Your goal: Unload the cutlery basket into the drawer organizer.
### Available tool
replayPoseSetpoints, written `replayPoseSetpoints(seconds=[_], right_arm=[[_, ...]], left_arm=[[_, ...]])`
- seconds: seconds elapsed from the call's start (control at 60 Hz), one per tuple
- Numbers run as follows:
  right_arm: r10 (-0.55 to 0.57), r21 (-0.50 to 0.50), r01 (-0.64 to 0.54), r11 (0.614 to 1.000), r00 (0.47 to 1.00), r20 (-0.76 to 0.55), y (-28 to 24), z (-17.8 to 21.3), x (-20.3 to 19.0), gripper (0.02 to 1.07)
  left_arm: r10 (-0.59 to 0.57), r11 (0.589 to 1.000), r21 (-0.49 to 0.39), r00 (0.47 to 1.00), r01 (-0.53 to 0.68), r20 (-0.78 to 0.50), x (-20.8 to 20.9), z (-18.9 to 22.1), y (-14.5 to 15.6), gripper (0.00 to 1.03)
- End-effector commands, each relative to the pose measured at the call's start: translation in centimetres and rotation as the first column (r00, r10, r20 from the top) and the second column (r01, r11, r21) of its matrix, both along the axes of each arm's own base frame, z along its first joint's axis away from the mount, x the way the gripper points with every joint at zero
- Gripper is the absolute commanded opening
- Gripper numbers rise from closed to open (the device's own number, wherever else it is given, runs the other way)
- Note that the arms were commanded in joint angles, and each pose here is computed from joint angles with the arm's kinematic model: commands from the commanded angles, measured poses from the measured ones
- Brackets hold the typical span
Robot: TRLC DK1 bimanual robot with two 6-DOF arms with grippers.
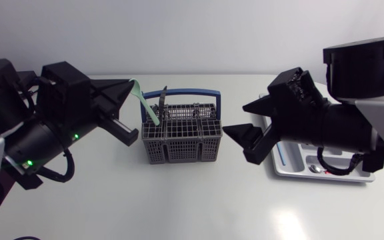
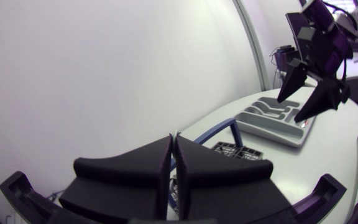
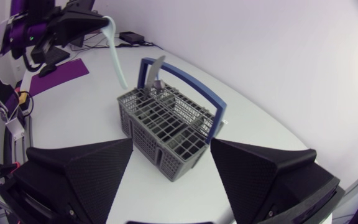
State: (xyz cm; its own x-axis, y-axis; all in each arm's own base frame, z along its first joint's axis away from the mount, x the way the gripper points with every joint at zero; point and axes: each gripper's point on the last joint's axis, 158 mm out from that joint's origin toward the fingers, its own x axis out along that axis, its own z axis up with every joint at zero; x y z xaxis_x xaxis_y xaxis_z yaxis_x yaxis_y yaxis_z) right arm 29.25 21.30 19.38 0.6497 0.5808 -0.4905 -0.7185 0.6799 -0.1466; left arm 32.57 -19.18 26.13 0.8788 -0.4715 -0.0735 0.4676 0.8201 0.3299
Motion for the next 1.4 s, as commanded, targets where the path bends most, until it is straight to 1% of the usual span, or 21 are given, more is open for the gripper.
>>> replayPoseSetpoints(seconds=[0.0, 0.083, 0.167, 0.25, 0.35, 0.433, 0.55, 0.733, 0.983, 1.1, 1.383], right_arm=[[0.056, -0.008, -0.056, 0.998, 0.998, 0.028, 1.8, 1.1, -1.2, 0.92], [0.105, 0.004, -0.106, 0.994, 0.994, 0.027, 3.7, 1.7, -2.1, 0.92], [0.137, 0.004, -0.137, 0.991, 0.990, 0.015, 5.1, 1.7, -2.4, 0.92], [0.173, 0.003, -0.173, 0.985, 0.985, 0.006, 6.6, 1.7, -2.8, 0.91], [0.178, 0.003, -0.178, 0.984, 0.984, 0.000, 7.4, 2.0, -2.2, 0.91], [0.177, 0.003, -0.177, 0.984, 0.984, -0.013, 8.2, 2.1, -1.5, 0.76], [0.167, 0.016, -0.166, 0.986, 0.985, -0.032, 8.9, 2.6, -0.5, 0.64], [0.178, 0.053, -0.174, 0.983, 0.979, -0.094, 9.8, 3.0, 0.7, 0.64], [0.183, 0.061, -0.176, 0.983, 0.971, -0.154, 10.5, 2.4, 1.5, 0.64], [0.184, 0.062, -0.176, 0.982, 0.970, -0.161, 10.9, 2.3, 1.8, 0.52], [0.176, 0.052, -0.169, 0.984, 0.969, -0.176, 11.8, 1.6, 2.4, 0.52]], left_arm=[[-0.017, 0.990, -0.140, 0.999, 0.011, -0.044, 0.2, 3.0, -0.1, 0.03], [-0.058, 0.981, -0.191, 0.992, 0.036, -0.109, 0.0, 3.1, -1.0, 0.03], [-0.095, 0.974, -0.219, 0.982, 0.057, -0.164, 0.0, 2.9, -1.9, 0.03], [-0.123, 0.970, -0.233, 0.968, 0.070, -0.220, 0.2, 2.4, -2.7, 0.03], [-0.141, 0.968, -0.240, 0.955, 0.077, -0.259, 0.6, 1.8, -3.4, 0.03], [-0.151, 0.966, -0.247, 0.947, 0.080, -0.284, 0.8, 1.6, -3.8, 0.03], [-0.158, 0.966, -0.244, 0.936, 0.081, -0.315, 1.1, 1.0, -4.4, 0.03], [-0.160, 0.968, -0.238, 0.921, 0.077, -0.355, 1.7, 0.5, -5.2, 0.03], [-0.155, 0.971, -0.230, 0.909, 0.068, -0.386, 2.0, 0.1, -5.4, 0.03], [-0.153, 0.971, -0.231, 0.908, 0.065, -0.390, 2.1, 0.2, -5.4, 0.03], [-0.152, 0.969, -0.242, 0.902, 0.055, -0.405, 2.2, 0.0, -5.4, 0.03]])
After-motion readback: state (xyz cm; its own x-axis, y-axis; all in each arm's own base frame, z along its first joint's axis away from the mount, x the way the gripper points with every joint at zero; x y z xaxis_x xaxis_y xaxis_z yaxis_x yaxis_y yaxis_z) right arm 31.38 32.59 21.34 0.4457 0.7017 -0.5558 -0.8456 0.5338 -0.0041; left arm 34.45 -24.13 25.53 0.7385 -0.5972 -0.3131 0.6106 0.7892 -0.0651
